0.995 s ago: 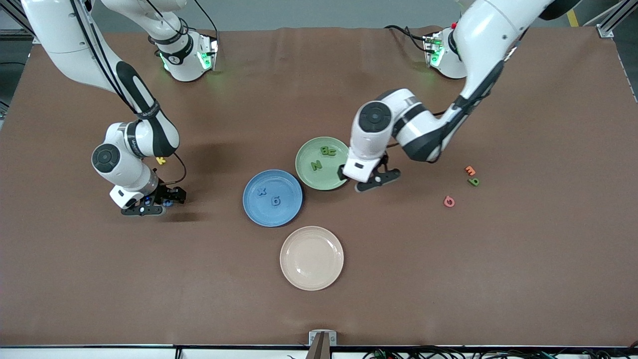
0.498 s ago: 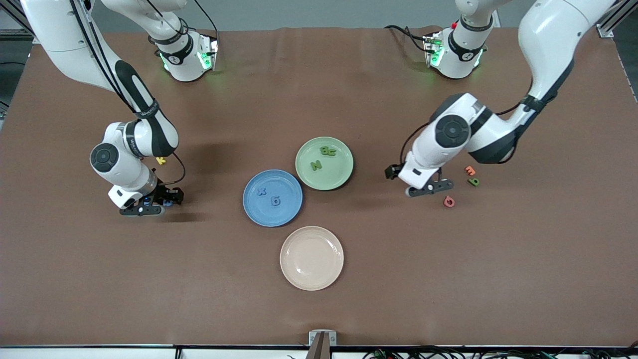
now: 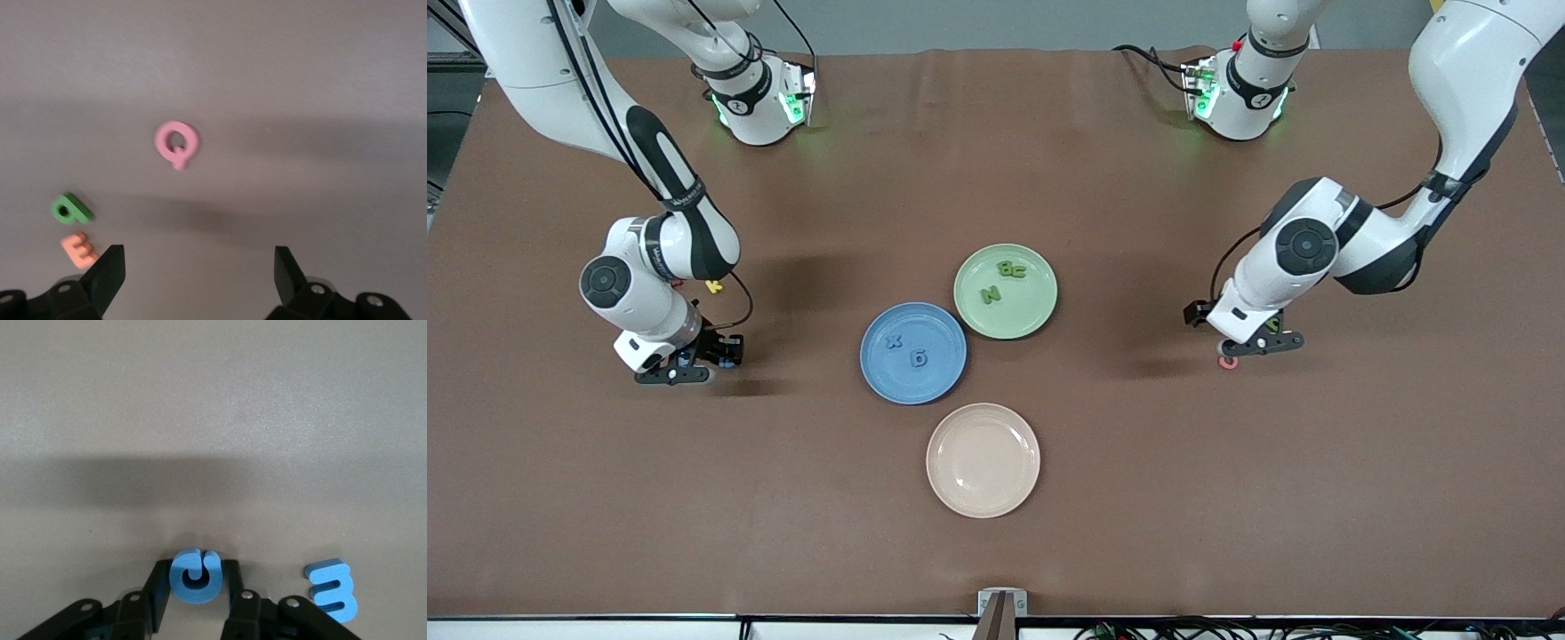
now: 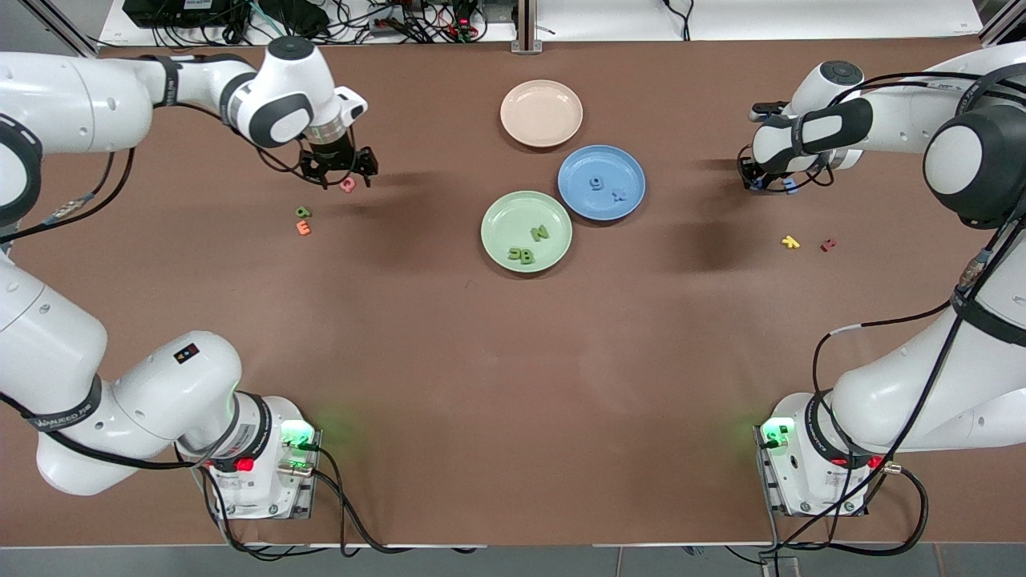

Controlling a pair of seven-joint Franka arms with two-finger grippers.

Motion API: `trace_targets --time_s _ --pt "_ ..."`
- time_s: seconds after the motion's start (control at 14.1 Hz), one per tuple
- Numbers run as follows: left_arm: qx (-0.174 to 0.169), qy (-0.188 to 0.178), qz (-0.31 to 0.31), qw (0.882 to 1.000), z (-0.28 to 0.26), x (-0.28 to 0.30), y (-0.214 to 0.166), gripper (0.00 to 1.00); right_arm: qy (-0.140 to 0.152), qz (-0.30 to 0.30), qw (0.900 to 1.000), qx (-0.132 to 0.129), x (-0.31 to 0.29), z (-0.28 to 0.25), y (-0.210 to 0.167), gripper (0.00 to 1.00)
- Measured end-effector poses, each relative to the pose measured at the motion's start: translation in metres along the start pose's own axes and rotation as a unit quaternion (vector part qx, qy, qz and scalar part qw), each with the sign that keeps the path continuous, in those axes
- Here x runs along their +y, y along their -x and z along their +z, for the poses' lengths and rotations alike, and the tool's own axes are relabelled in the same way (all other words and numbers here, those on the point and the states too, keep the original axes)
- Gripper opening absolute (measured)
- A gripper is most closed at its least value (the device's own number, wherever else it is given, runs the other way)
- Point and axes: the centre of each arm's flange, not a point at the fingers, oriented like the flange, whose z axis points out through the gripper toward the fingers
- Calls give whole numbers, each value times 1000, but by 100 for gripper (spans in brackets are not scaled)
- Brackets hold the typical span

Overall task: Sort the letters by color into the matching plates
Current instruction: 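Grasp the blue c with the right gripper while the left gripper returns to the letters, then carry the c to the blue plate while the left gripper grasps the green g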

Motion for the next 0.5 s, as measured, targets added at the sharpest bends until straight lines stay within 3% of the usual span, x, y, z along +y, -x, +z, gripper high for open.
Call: trace_targets --time_s 0.36,0.5 --pt "15 2 24 1000 12 -61 -9 99 0 0 1000 -1 0 0 0 35" --pt "20 -3 29 999 21 -82 -10 99 0 0 1000 -15 0 -1 -2 35"
